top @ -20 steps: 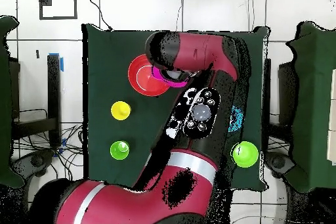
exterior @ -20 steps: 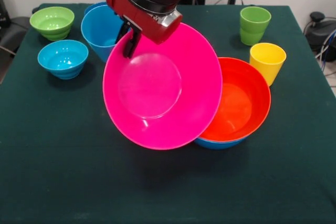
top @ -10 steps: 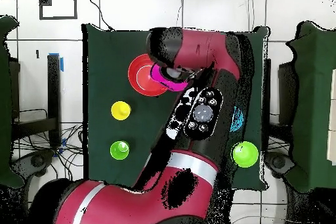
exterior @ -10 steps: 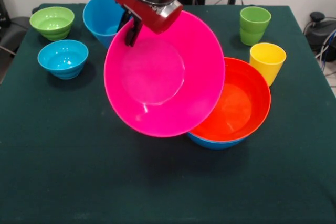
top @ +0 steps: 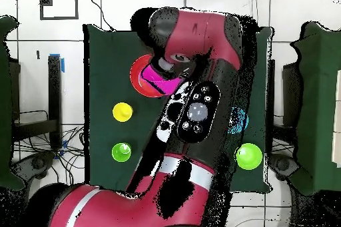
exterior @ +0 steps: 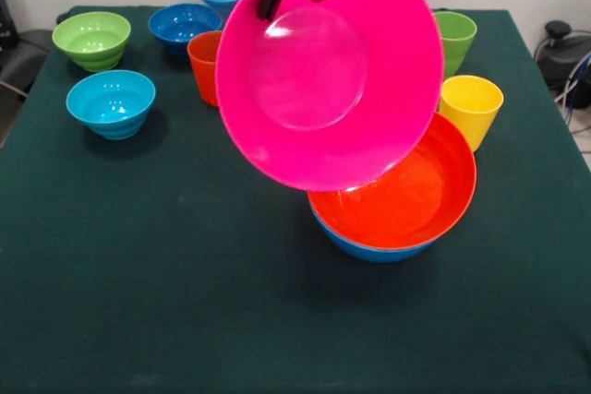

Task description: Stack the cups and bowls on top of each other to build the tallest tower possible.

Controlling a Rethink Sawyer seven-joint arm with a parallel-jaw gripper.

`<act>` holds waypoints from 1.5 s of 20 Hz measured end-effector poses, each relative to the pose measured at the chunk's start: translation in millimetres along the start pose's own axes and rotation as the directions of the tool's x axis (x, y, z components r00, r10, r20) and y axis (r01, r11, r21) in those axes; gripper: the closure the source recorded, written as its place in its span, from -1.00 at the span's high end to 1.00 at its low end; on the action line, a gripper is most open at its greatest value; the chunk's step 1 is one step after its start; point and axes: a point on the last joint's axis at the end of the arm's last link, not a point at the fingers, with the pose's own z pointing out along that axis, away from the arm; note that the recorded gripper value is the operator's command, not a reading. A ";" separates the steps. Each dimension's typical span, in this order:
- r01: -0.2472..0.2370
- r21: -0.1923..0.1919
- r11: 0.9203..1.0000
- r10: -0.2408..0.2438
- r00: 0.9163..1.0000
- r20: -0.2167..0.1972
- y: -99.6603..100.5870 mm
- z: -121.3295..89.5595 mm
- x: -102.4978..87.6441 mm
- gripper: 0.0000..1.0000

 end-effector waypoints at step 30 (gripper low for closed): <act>-0.073 0.048 0.996 0.068 0.993 0.097 109.7 -1.7 12.6 -1.00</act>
